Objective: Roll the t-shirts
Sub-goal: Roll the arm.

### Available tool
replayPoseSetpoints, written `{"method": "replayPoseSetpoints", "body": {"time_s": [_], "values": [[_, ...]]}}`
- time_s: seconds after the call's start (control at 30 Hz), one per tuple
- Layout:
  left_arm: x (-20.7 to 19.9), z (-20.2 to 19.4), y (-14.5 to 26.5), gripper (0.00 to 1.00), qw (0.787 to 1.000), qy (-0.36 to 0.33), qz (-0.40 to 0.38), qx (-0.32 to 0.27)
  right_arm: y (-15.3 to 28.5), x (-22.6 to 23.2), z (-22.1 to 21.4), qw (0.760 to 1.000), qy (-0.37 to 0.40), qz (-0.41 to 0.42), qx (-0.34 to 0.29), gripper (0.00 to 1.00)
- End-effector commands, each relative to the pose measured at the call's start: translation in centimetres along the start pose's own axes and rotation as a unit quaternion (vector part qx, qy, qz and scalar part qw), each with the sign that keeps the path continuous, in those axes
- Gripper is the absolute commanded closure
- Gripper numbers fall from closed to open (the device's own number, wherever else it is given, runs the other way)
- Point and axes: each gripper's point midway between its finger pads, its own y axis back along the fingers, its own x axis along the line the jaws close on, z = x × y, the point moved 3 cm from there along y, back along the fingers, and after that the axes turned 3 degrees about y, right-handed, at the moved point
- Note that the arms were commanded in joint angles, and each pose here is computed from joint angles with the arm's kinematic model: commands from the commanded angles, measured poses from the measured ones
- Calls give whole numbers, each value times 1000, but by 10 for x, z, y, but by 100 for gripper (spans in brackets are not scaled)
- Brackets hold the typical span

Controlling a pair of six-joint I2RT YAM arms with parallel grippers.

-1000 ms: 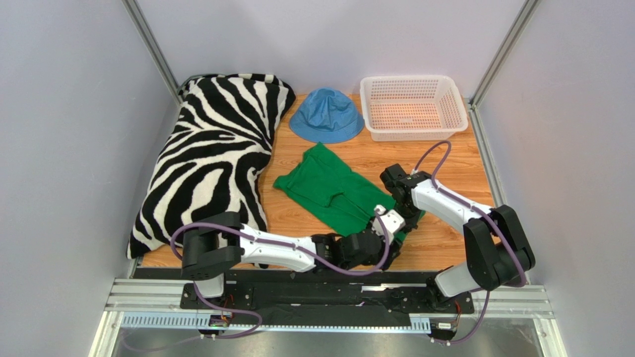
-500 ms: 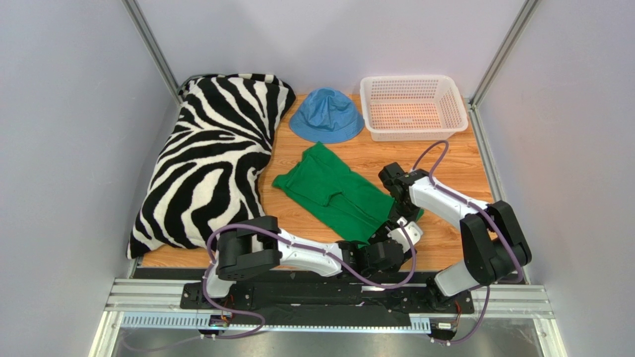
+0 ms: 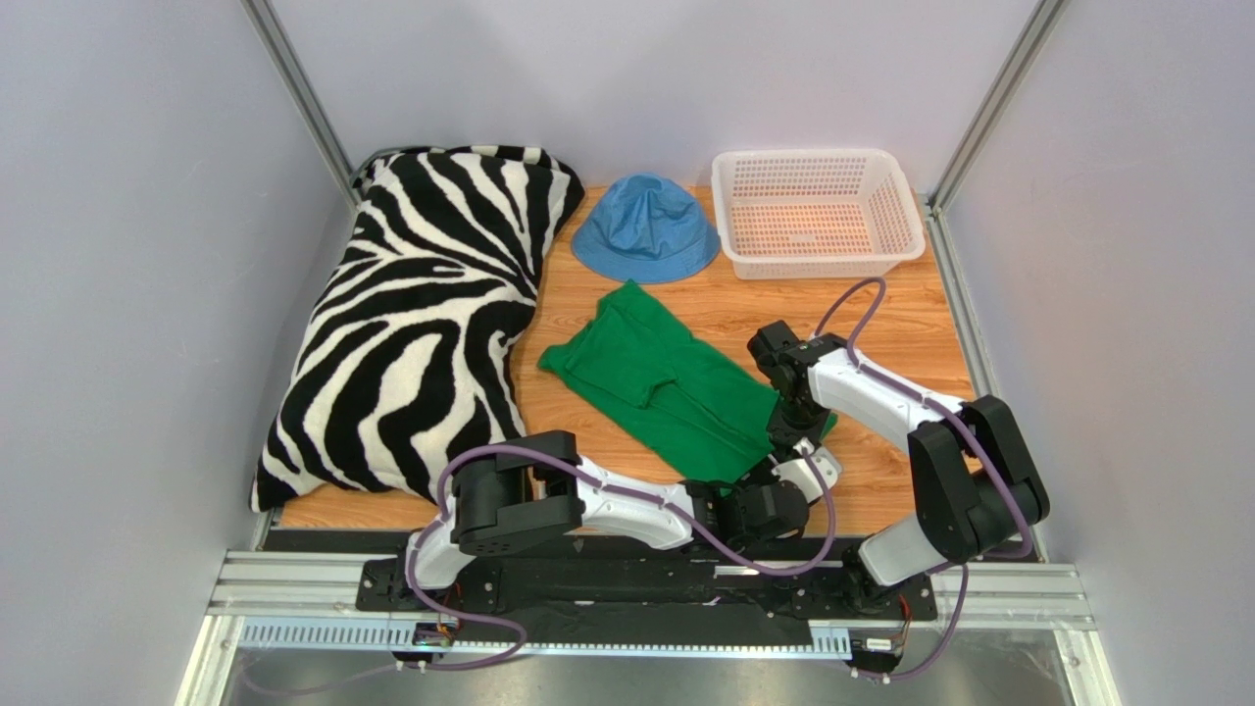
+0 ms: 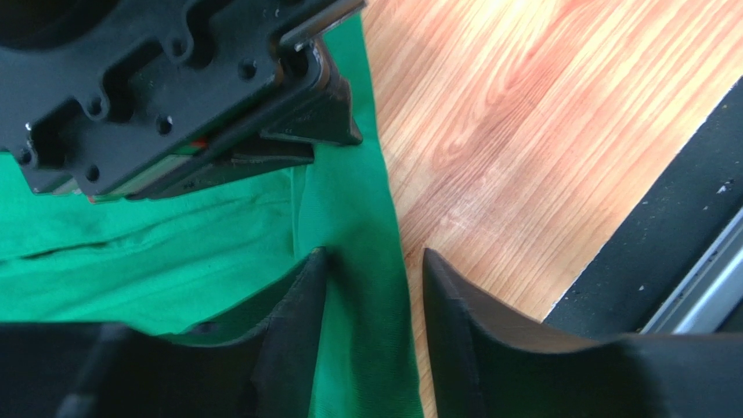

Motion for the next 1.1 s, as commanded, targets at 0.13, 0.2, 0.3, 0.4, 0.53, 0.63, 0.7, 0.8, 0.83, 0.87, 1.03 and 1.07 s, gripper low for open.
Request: {"method": "replayPoseSetpoints", "body": {"time_s": [0.13,0.2,0.3,0.4,0.53,0.63,0.7,0.8,0.83,0.87,1.03,1.07], "values": [[0,2,0,93,1000,22,6,-2,9,9,7,1000,-3,23,-15,83],[3,6,2,100,999,49,-4,-5,11,10,9,999,-1,37,-23,59],[10,6,7,100,995,97,-22,-7,21,15,15,996,-4,74,-50,39],[20,3,12,100,989,146,-39,-6,36,18,26,991,-14,102,-87,29],[35,-8,16,100,977,208,-54,11,52,18,38,984,-22,126,-126,27],[45,-13,16,100,964,256,-68,24,57,19,43,980,-25,137,-139,27],[50,-11,17,100,956,281,-77,24,58,20,44,979,-25,147,-141,27],[57,-18,18,100,944,317,-90,34,56,22,43,976,-25,162,-145,27],[59,-22,18,100,940,325,-92,39,51,24,43,974,-26,168,-147,27],[59,-22,19,100,939,328,-95,40,49,25,42,974,-26,172,-144,28],[59,-27,24,100,930,349,-107,48,36,25,53,971,-48,178,-152,29],[61,-26,24,100,928,353,-108,46,33,25,54,972,-50,177,-149,29]]}}
